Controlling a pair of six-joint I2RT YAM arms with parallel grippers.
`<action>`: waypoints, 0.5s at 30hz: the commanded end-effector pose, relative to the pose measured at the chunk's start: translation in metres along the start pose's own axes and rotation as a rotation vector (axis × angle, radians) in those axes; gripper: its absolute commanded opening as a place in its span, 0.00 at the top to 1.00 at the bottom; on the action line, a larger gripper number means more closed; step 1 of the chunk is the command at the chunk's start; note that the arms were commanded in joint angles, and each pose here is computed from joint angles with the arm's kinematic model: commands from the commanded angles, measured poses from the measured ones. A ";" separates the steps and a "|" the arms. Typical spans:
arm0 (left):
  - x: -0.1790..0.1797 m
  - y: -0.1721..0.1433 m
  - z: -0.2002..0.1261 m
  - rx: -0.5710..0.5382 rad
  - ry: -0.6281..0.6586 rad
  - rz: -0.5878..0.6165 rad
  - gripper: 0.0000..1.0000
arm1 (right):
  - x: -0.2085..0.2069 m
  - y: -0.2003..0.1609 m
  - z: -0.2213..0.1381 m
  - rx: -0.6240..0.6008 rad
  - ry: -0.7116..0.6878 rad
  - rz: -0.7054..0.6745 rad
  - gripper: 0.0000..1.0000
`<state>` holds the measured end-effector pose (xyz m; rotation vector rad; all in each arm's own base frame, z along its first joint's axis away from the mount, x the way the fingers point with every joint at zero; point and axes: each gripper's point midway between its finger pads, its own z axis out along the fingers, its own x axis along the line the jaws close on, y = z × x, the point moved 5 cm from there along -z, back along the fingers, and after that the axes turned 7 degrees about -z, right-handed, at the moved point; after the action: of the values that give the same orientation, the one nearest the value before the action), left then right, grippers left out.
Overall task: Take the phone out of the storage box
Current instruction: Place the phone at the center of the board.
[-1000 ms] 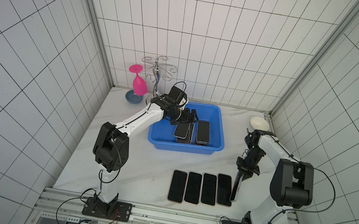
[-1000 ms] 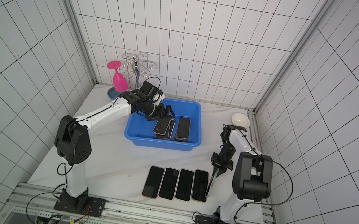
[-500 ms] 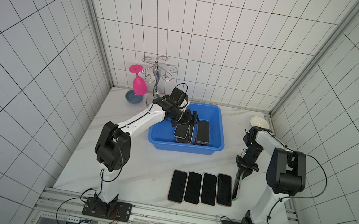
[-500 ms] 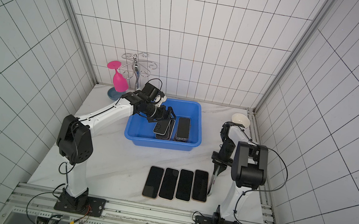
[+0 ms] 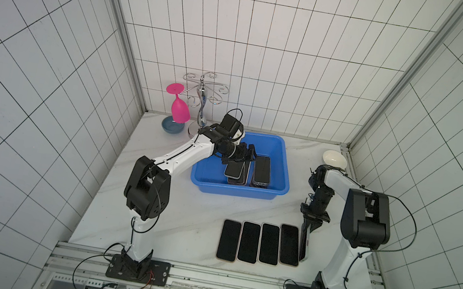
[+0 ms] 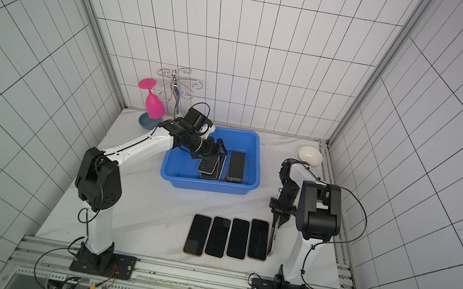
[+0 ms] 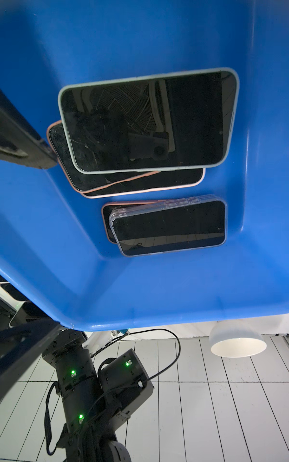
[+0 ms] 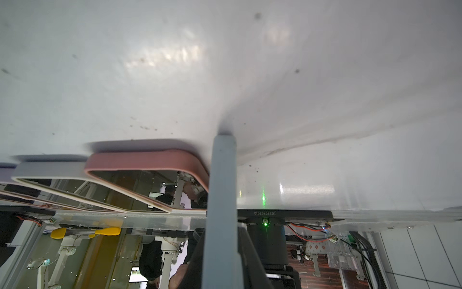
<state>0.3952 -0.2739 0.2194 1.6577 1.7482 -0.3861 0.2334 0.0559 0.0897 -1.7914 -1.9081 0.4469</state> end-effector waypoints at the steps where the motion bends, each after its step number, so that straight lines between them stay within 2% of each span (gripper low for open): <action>1: 0.004 0.000 0.012 0.011 -0.005 0.008 0.02 | 0.000 0.005 0.014 -0.008 0.061 0.015 0.65; 2: 0.005 0.000 0.012 0.013 -0.004 0.007 0.02 | -0.002 0.005 0.015 -0.006 0.055 0.024 0.58; 5: 0.005 -0.002 0.013 0.022 -0.009 0.007 0.02 | -0.011 0.004 0.018 -0.015 0.061 0.065 0.48; 10: 0.007 -0.003 0.011 0.020 0.000 0.012 0.02 | -0.037 -0.002 0.009 -0.076 0.103 0.175 0.45; 15: 0.011 -0.005 0.015 0.028 0.013 0.004 0.02 | -0.031 0.005 0.014 -0.075 0.210 0.176 0.42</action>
<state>0.3942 -0.2738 0.2069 1.6721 1.7675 -0.4004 0.2331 0.0180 0.0752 -1.9953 -1.7041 0.2992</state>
